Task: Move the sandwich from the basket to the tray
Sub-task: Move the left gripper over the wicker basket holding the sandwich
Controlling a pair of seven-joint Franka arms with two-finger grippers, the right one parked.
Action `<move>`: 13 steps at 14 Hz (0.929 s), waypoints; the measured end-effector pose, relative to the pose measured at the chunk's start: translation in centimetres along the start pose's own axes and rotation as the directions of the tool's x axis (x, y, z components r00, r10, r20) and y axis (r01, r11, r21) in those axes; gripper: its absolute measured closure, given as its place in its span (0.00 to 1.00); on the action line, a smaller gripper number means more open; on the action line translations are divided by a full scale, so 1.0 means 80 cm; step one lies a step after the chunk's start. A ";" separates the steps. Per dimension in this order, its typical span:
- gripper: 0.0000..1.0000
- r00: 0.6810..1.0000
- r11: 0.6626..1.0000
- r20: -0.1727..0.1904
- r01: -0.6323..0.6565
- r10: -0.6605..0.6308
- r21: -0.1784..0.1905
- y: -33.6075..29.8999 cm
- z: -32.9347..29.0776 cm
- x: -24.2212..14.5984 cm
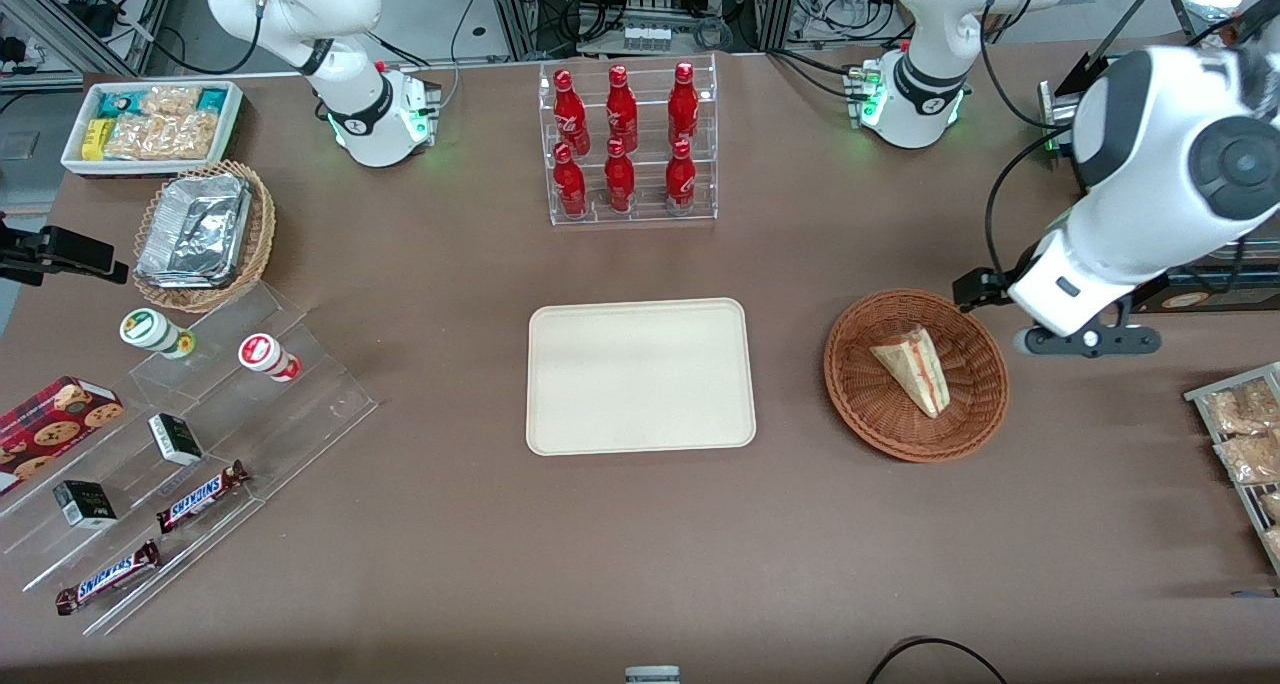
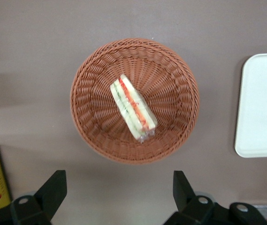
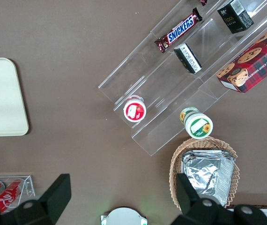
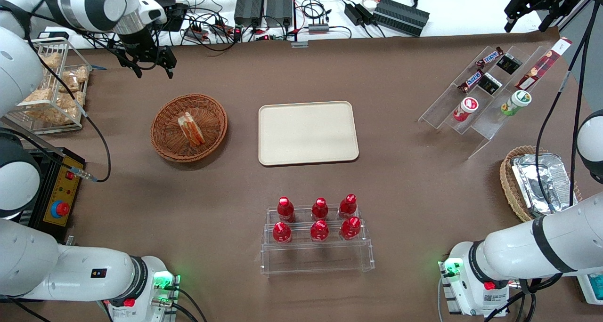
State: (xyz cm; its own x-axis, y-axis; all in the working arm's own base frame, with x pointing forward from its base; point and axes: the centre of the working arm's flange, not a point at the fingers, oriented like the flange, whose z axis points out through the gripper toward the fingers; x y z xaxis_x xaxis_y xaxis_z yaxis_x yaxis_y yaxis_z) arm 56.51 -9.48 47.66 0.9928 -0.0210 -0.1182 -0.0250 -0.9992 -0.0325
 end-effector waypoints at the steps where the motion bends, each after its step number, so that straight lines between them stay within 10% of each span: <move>1: 0.00 1.000 1.000 -0.008 0.006 -0.006 -0.001 0.001 0.017 0.000; 8: 0.00 0.987 0.991 -0.088 0.131 -0.133 -0.028 0.002 0.125 -0.012; 13: 0.00 0.921 0.927 -0.116 0.366 -0.373 -0.075 0.011 0.162 -0.023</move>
State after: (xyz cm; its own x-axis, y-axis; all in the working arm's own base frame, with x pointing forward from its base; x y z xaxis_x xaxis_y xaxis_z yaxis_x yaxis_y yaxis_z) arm 53.15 -9.90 34.99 0.9369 0.3492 0.0188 0.3492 -0.9370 0.0006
